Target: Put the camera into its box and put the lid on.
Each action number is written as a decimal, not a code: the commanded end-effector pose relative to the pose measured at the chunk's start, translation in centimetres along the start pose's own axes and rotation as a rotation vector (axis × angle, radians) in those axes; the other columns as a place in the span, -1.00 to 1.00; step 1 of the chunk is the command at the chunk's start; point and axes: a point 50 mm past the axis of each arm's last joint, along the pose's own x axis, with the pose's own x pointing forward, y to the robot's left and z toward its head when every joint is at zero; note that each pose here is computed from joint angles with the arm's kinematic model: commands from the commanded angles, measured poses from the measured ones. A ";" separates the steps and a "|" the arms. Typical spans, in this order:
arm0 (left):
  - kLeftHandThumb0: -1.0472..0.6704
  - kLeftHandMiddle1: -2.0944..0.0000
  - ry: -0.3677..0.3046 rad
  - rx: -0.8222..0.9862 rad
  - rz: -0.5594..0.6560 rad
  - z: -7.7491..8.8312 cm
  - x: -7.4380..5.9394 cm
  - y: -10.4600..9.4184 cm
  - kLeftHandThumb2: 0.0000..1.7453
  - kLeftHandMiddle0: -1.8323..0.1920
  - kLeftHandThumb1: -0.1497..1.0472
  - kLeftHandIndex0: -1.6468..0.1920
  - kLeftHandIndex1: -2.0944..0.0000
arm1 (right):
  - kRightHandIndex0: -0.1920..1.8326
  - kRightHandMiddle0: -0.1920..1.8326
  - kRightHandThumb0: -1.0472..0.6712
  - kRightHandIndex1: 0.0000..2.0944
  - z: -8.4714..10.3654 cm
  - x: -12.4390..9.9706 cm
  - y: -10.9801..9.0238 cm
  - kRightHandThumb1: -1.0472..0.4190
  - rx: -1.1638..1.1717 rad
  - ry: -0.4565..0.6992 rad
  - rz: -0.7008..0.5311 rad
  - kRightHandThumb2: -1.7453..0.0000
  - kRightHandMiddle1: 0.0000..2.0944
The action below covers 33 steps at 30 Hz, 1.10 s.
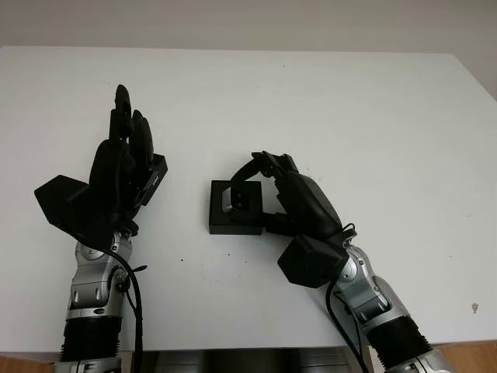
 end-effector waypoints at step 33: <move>-0.63 1.00 -0.028 -0.003 -0.002 0.4 -0.2 -0.1 -0.29 1.00 1.00 1.00 0.99 | -0.99 -0.56 -0.19 0.14 -0.9 -0.3 0.8 -0.97 -0.103 -0.044 0.033 0.94 0.62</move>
